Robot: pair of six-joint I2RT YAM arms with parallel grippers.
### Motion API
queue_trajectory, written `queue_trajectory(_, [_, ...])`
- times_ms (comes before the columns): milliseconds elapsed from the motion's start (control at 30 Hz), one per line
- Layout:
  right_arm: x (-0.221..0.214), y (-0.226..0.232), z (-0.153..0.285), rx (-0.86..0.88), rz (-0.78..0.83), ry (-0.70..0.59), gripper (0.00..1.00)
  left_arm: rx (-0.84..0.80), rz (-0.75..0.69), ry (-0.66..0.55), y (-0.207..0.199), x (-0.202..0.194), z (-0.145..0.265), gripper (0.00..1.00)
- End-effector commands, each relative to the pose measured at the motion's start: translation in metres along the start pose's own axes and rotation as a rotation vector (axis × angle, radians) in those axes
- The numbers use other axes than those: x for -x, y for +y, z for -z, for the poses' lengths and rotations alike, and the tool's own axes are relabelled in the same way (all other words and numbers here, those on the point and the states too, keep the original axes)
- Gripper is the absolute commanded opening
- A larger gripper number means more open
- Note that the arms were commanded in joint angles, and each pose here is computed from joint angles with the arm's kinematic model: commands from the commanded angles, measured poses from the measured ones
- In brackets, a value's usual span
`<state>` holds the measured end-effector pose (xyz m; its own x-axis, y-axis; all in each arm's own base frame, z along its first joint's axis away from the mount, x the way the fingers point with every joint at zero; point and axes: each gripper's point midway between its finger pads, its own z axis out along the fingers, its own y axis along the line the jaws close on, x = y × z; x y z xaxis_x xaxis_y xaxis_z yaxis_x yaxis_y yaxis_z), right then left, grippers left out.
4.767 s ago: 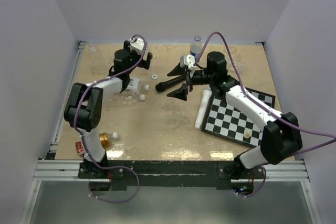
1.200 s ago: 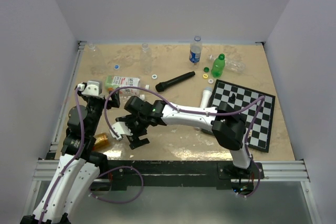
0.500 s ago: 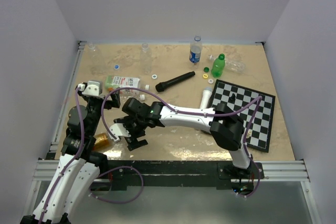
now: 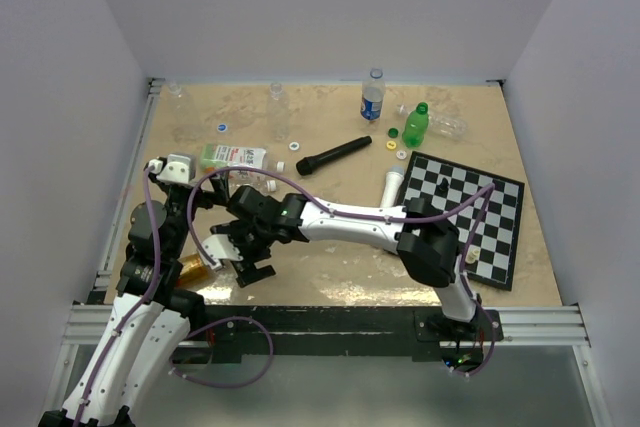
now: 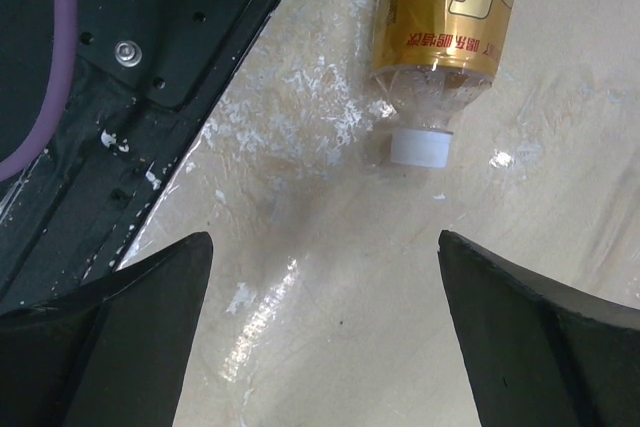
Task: Unscrew the bottle caps
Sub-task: Pick up the plastic bottle from the corner of the board.
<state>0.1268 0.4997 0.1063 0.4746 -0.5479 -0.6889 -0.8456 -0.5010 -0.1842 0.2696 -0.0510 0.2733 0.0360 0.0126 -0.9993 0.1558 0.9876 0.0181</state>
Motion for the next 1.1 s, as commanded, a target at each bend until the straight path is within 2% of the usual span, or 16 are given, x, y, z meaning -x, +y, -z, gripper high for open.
queue_trajectory(0, [0.010, -0.008, -0.003, -0.017, -0.007, -0.003, 0.98, -0.008, 0.002, -0.035, -0.001, 0.007, -0.001, 1.00])
queue_trajectory(333, [0.011, -0.027, -0.027, -0.087, -0.081, 0.009, 0.98, 0.012, 0.004, -0.032, 0.002, 0.007, -0.001, 1.00])
queue_trajectory(767, [0.011, -0.041, -0.051, -0.108, -0.093, -0.020, 0.98, 0.459, 0.103, -0.010, 0.075, -0.002, 0.021, 1.00])
queue_trajectory(1067, [0.010, -0.051, -0.073, -0.105, -0.105, -0.031, 0.98, 0.518, 0.106, -0.014, 0.085, -0.002, 0.026, 1.00])
